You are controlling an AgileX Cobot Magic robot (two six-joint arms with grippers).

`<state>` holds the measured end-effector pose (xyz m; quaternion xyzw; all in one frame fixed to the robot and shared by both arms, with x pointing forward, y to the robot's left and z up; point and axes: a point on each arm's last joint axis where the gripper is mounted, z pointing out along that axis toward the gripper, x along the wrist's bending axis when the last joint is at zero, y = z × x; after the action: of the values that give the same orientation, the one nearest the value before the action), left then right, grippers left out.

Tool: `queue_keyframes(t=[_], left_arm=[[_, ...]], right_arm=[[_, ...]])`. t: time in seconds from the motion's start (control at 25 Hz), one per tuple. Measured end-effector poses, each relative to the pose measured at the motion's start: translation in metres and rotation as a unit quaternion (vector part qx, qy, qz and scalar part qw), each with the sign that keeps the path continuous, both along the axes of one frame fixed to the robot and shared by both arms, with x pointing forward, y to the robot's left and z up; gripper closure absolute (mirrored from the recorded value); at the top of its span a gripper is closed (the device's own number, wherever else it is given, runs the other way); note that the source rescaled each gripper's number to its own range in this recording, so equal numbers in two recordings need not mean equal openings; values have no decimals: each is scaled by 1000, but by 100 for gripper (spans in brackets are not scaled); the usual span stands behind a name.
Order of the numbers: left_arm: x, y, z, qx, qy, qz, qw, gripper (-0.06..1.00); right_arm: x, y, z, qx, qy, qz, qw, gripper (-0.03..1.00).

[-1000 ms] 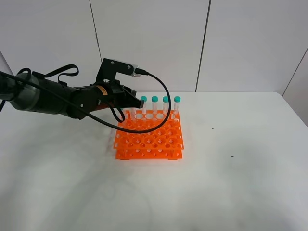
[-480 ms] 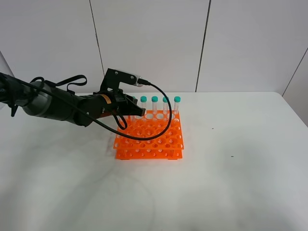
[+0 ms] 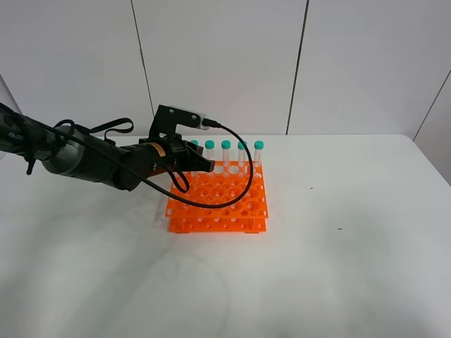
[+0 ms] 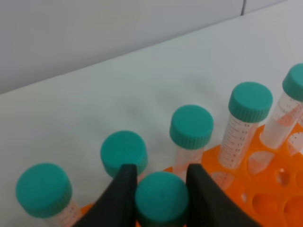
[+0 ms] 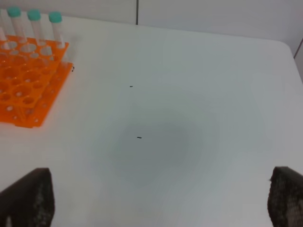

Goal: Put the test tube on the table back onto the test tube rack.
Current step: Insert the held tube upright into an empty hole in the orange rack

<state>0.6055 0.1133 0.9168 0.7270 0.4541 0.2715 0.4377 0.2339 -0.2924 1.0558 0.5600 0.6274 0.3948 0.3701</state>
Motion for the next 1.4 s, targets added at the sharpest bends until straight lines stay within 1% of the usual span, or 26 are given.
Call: queue_keyframes(t=[0.24,0.44,0.6,0.8,1.4], left_arm=[[0,0,0,-5,2,3,1000,93],[0,0,0,-21,10,12,1000,93],[0,0,0,-27,12,16,999,93],[0,0,0,-51,26,30,998,93],[-1,1,-2,-50,37,34,998,93]], right_arm=[[0,0,0,0,0,0,1000,-3],[0,0,0,0,0,0,1000,-3],[0,0,0,0,0,0,1000,-3],[0,0,0,0,0,0,1000,-3],[0,0,0,0,0,0,1000,-3]])
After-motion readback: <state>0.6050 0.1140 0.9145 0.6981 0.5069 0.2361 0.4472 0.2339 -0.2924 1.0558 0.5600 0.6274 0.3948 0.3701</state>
